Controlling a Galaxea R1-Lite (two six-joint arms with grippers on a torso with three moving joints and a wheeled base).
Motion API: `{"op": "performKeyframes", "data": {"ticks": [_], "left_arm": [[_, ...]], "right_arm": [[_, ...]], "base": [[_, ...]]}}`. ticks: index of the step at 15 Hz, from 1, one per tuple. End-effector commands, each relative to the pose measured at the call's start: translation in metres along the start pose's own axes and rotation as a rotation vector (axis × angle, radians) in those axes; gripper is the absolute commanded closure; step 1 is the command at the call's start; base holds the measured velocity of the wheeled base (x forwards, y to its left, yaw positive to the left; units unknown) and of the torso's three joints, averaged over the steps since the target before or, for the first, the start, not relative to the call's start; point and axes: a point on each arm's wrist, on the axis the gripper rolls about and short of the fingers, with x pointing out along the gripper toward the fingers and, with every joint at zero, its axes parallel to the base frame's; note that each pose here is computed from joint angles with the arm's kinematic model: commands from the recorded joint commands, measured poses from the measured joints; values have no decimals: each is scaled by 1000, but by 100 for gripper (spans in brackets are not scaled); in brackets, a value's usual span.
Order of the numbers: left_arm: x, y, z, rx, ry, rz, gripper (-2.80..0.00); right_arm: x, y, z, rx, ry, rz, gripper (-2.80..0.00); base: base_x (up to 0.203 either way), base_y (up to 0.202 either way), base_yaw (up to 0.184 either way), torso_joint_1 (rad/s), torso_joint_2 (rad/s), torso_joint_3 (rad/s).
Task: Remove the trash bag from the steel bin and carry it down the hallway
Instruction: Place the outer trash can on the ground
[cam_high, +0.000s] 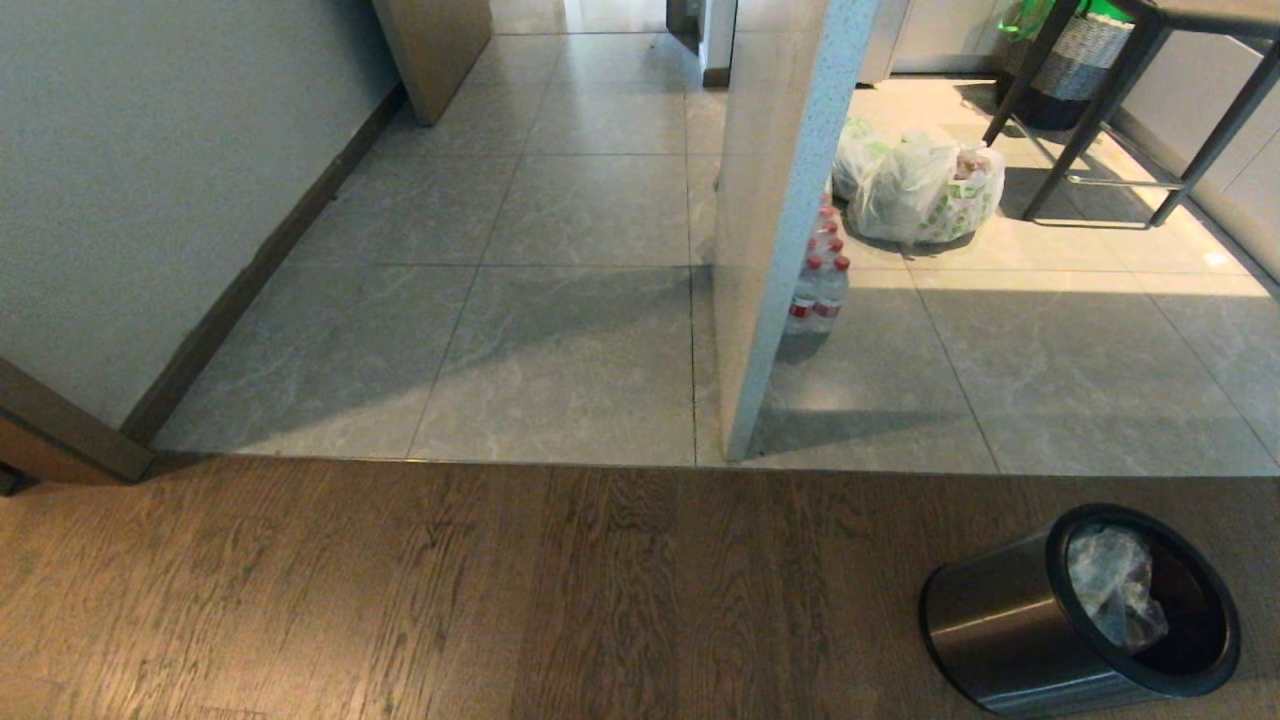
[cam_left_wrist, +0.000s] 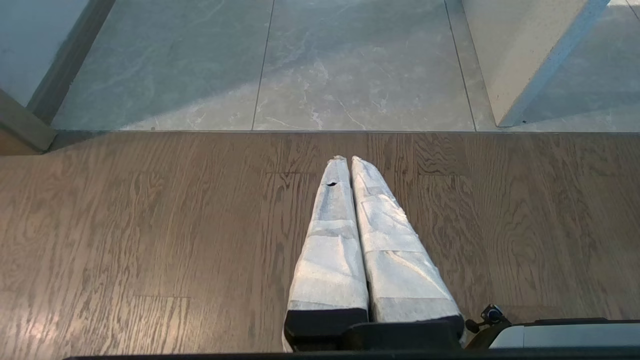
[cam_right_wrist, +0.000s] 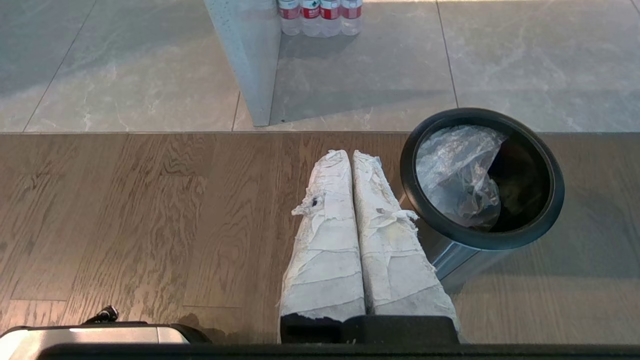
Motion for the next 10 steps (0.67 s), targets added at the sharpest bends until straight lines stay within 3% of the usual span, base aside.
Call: {"op": "performKeyframes", "data": {"ticks": [1,6,8,10], "left_arm": [[0,0,-1,0,4,1,0],[0,0,-1,0,3,1,0],[0,0,-1,0,3,1,0],[0,0,-1,0,4,0,0]], "right_arm": [[0,0,0,0,2,1,0],[-1,0,4,14,-21,0,0],[-7,1,41,21,-70,20,0],[-8,2,107,61,-59,0,0]], "base": [[0,0,0,0,0,0],[0,0,0,0,0,0],[0,0,0,0,0,0],[0,0,0,0,0,0]]}}
